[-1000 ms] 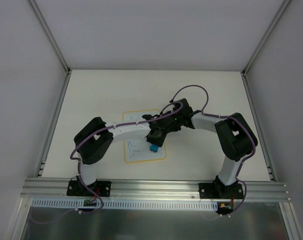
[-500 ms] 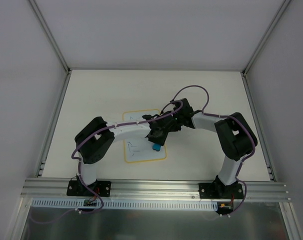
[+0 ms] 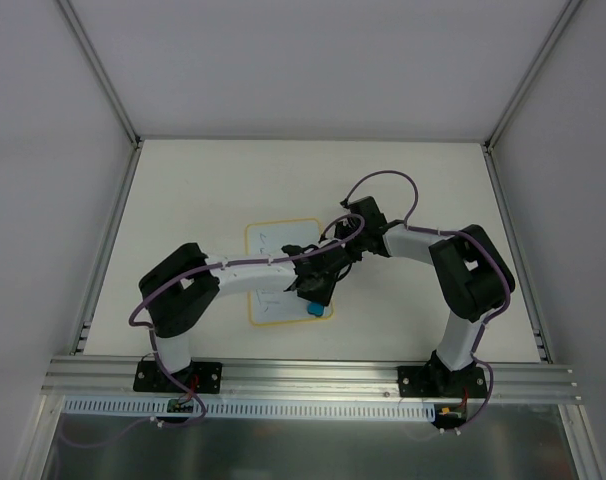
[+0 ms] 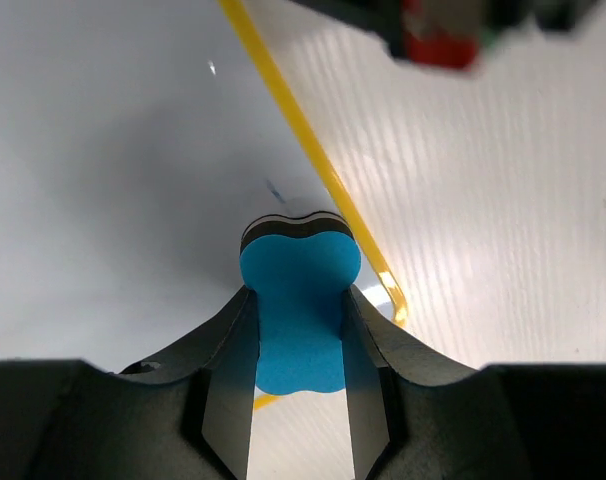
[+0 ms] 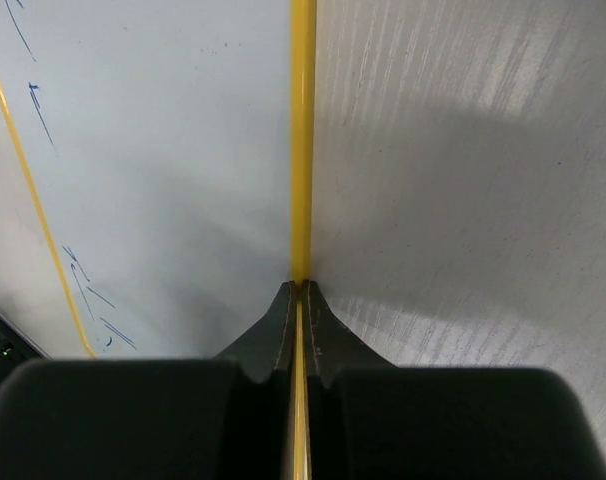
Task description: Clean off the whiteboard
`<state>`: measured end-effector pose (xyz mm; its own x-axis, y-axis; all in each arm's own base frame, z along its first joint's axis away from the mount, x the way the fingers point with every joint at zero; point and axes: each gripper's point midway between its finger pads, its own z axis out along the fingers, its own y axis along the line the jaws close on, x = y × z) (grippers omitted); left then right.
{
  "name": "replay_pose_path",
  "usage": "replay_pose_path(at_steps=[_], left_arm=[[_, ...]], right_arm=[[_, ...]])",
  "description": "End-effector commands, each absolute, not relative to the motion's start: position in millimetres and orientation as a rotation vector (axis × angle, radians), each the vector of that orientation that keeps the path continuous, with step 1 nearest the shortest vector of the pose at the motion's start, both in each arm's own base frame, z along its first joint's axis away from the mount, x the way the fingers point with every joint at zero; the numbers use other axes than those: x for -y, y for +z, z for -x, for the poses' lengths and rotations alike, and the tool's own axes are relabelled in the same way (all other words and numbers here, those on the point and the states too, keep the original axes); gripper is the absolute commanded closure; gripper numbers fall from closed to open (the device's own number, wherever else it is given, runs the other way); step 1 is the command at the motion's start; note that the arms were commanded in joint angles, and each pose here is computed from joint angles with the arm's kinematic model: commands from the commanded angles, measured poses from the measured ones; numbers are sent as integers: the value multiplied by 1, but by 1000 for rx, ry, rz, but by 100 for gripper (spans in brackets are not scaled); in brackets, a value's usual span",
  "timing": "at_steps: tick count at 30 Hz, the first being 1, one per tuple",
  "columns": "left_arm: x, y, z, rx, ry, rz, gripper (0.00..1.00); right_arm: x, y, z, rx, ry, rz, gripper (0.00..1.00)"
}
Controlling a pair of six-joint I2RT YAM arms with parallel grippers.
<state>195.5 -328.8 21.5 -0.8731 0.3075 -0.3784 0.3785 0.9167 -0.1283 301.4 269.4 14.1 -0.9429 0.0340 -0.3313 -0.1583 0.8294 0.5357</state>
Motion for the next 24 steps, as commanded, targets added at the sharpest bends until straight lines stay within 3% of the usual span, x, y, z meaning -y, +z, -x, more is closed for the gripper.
replay_pose_path(at_steps=[1,9,18,24], left_arm=[[306,1,-147,-2873,-197,-568,100],[287,2,-157,-2863,-96,-514,100],[247,4,-215,-2817,104,-370,100],[262,11,-235,-2781,90,-376,100]], right_arm=[[-229,-38,-277,-2856,558,55,100],[-230,-38,-277,-2857,567,57,100],[-230,-38,-277,-2857,569,59,100],[-230,-40,-276,-2864,567,59,100]])
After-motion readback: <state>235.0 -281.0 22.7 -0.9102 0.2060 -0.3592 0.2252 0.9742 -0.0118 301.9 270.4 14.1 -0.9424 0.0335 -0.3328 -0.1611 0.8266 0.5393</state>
